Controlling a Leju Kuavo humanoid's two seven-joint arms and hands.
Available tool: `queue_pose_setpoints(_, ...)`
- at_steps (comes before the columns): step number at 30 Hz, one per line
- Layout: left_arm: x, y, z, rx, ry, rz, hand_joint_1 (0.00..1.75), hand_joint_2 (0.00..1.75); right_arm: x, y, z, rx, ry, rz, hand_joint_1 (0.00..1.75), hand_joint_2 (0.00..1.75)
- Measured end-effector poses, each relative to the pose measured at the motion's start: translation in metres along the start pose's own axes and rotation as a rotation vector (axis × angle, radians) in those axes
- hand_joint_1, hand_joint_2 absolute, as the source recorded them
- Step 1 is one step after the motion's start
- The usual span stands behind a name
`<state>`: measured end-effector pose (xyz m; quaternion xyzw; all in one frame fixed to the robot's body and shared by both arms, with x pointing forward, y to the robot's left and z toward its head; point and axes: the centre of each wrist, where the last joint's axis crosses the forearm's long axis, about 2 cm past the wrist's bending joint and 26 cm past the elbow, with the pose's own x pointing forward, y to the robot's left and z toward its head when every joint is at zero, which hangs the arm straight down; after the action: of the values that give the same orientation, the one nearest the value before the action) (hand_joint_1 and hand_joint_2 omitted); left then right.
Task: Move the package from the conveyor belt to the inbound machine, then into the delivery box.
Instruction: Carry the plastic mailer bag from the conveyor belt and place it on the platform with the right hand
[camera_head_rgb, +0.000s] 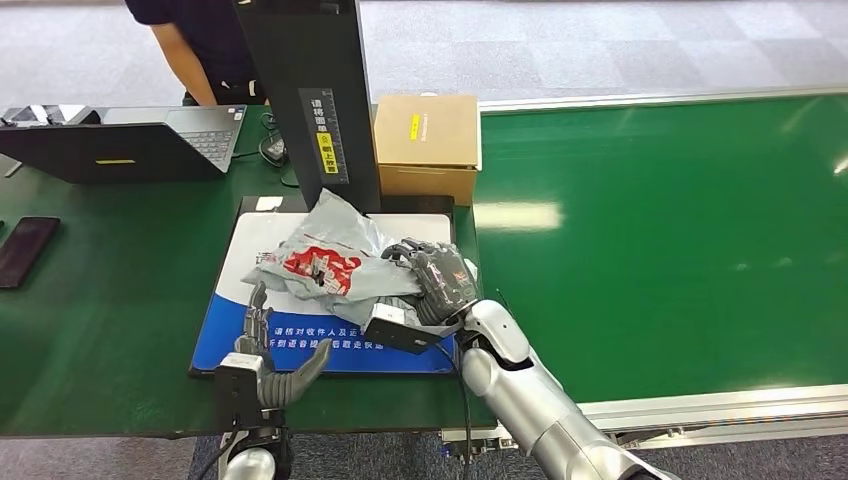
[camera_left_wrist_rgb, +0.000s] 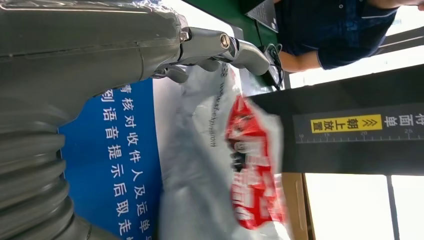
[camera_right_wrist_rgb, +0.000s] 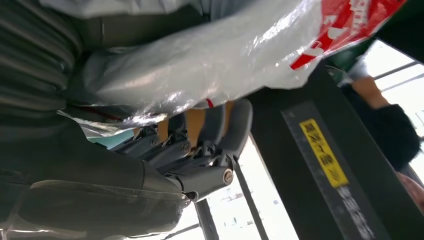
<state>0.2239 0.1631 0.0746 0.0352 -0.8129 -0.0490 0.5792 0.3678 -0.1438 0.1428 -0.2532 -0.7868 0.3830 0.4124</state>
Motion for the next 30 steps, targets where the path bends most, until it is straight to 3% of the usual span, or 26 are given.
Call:
queue_pose_setpoints(6,0.007,0.004,0.007,0.036,0.010,-0.019,0.00,1.75,-0.016,0.011,0.009,0.077,0.078,-0.010,0.00,1.75)
queue_pose_setpoints(11,0.010,0.007,0.013,0.077,0.005,-0.032,0.00,1.75,-0.027,0.010,0.009,0.150,0.149,-0.145,0.00,1.75)
queue_pose_setpoints(17,0.013,0.011,0.022,0.101,0.002,-0.039,0.00,1.75,-0.048,0.002,0.015,0.114,0.195,-0.268,0.00,1.75)
queue_pose_setpoints(28,0.011,0.016,0.022,0.092,-0.029,-0.030,0.00,1.75,-0.062,-0.019,0.038,-0.108,0.015,-0.711,0.00,1.75)
queue_pose_setpoints(30,0.010,0.017,0.020,0.084,-0.033,-0.024,0.00,1.75,-0.062,-0.027,0.039,-0.153,-0.024,-0.751,0.00,0.87)
